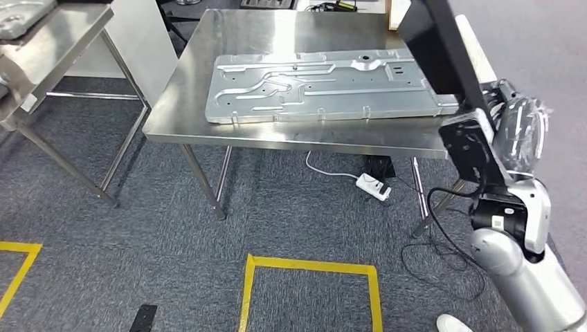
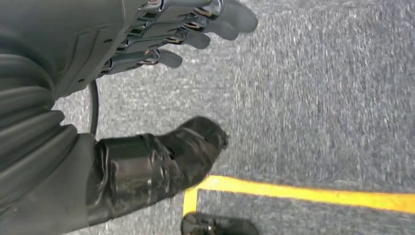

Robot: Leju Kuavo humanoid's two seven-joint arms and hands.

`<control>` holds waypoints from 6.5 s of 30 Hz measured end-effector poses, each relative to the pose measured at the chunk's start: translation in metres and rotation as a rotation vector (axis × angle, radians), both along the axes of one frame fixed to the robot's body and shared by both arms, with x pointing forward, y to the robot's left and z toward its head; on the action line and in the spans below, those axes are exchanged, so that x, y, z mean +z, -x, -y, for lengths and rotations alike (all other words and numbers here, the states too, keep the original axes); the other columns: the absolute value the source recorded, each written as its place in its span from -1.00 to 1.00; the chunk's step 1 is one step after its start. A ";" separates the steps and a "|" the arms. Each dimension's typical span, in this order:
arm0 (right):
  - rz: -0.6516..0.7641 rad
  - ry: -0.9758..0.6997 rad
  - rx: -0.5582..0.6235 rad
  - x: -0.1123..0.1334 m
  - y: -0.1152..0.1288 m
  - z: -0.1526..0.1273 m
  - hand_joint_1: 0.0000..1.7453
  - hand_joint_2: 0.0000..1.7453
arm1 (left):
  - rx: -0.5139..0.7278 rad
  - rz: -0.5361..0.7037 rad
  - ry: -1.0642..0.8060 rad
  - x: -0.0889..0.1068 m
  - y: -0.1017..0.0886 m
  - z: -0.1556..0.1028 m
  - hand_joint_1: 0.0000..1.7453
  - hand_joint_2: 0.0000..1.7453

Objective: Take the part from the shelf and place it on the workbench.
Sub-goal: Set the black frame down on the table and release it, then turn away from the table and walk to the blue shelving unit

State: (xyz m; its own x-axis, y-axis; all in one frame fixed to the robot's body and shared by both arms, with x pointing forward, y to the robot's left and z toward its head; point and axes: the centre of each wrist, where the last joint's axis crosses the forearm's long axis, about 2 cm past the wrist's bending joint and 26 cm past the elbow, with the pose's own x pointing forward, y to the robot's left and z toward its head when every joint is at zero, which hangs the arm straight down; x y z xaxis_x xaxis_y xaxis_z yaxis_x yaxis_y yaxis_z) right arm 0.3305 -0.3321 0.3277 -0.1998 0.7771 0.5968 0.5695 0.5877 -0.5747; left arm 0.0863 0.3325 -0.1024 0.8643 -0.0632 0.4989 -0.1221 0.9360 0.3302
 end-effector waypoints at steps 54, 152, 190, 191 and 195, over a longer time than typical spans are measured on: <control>-0.162 0.338 0.097 0.014 -0.050 -0.061 1.00 1.00 | -0.059 -0.035 0.012 -0.001 0.002 0.006 -1.00 1.00; -0.808 0.652 -0.323 -0.116 -0.035 0.090 -1.00 -1.00 | 0.019 0.083 -0.112 0.002 -0.006 0.001 -1.00 -1.00; -0.459 -0.502 0.436 -0.058 -0.052 -0.013 -1.00 -1.00 | 0.154 -0.150 -0.148 0.002 -0.001 -0.002 -1.00 -1.00; -0.449 -0.512 0.433 -0.057 -0.052 -0.013 -1.00 -1.00 | 0.154 -0.149 -0.148 0.002 -0.001 -0.002 -1.00 -1.00; -0.379 -0.544 0.395 -0.055 -0.051 -0.014 -1.00 -1.00 | 0.157 -0.149 -0.142 0.001 0.000 -0.001 -1.00 -1.00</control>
State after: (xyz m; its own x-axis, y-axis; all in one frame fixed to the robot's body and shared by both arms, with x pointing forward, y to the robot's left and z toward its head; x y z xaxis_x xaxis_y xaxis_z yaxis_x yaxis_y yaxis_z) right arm 0.3812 -0.3183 0.2727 -0.1071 0.2685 0.9573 0.0800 0.9620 -0.2609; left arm 0.0860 0.3330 -0.1010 0.9324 0.0170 0.3609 -0.2021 0.8526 0.4818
